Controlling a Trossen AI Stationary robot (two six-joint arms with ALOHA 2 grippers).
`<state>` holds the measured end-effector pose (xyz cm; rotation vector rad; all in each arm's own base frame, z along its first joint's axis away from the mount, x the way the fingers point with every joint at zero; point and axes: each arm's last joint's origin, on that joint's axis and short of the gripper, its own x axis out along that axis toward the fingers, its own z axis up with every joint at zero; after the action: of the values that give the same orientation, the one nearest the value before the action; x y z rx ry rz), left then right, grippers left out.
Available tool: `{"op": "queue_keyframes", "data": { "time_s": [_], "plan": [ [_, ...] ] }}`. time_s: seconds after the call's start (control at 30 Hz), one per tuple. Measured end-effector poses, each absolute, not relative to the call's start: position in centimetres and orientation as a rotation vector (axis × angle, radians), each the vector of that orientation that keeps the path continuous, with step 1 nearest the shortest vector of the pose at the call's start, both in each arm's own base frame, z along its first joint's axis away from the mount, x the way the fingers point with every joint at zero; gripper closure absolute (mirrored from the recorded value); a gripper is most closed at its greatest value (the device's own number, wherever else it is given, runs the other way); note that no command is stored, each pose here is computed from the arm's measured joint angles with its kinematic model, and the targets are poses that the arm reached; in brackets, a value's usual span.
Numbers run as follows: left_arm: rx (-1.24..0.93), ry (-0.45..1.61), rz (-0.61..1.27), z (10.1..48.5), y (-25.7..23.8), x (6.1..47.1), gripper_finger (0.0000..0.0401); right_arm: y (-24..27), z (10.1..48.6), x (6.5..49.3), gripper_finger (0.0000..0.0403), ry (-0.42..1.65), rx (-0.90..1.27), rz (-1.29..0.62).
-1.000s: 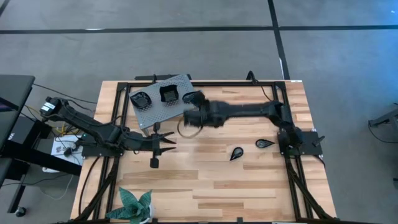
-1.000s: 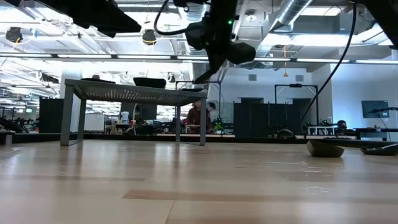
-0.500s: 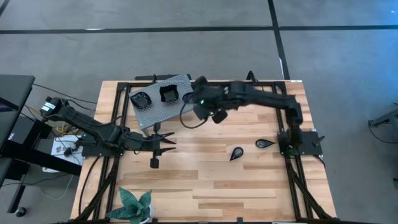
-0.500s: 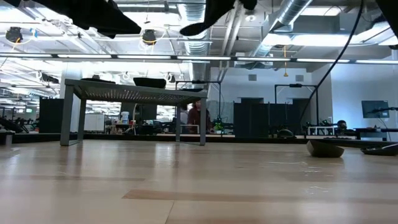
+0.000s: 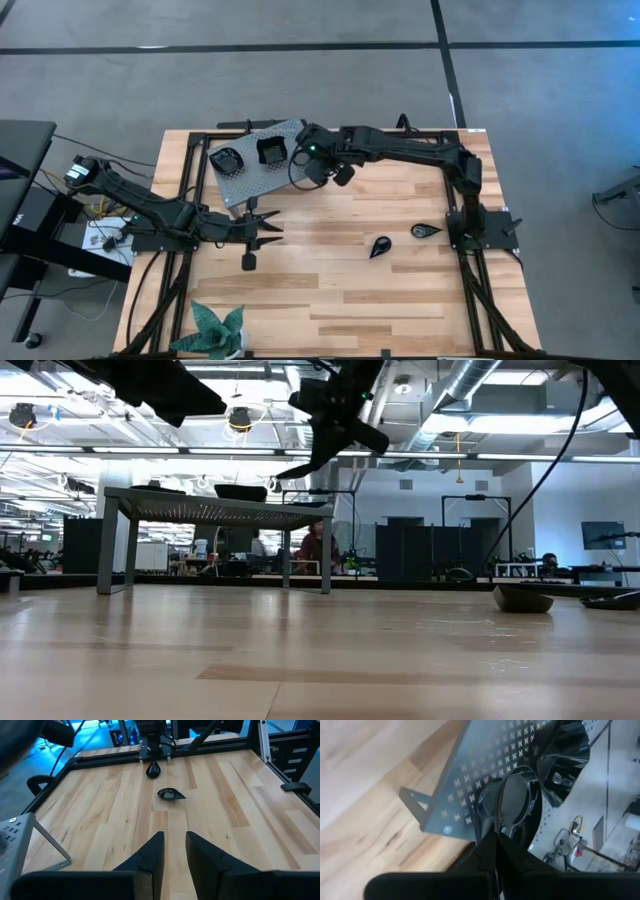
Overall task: Pick & Place Mini shaped plates
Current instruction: Stack the black drop-shaped plate on top of the black drop-shaped plate on the shelf
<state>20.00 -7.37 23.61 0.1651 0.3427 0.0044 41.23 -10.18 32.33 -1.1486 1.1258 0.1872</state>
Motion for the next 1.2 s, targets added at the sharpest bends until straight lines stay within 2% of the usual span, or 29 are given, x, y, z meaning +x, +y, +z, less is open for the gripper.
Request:
{"op": "queue_keyframes", "data": {
  "time_s": [0.1, 0.27, 0.53, 0.97, 1.2],
  "plan": [
    [0.167, 0.342, 0.004, 23.6, -7.4, 20.0, 0.0320, -10.6, 31.9, 41.1, 0.0399, 1.123, -1.185, 0.245],
    [0.166, 0.337, 0.004, 23.7, -7.4, 20.0, 0.0320, -11.4, 31.8, 41.2, 0.0393, 1.101, -1.173, 0.215],
    [0.165, 0.330, 0.004, 23.7, -7.4, 20.0, 0.0320, -11.6, 30.1, 41.8, 0.0400, 1.137, -1.161, 0.271],
    [0.165, 0.330, 0.003, 23.7, -7.4, 20.1, 0.0320, -12.2, 29.8, 42.0, 0.0358, 1.157, -1.159, 0.233],
    [0.163, 0.330, 0.004, 23.7, -7.4, 20.1, 0.0320, -11.4, 29.8, 42.2, 0.0348, 1.148, -0.988, 0.118]
  ]
}}
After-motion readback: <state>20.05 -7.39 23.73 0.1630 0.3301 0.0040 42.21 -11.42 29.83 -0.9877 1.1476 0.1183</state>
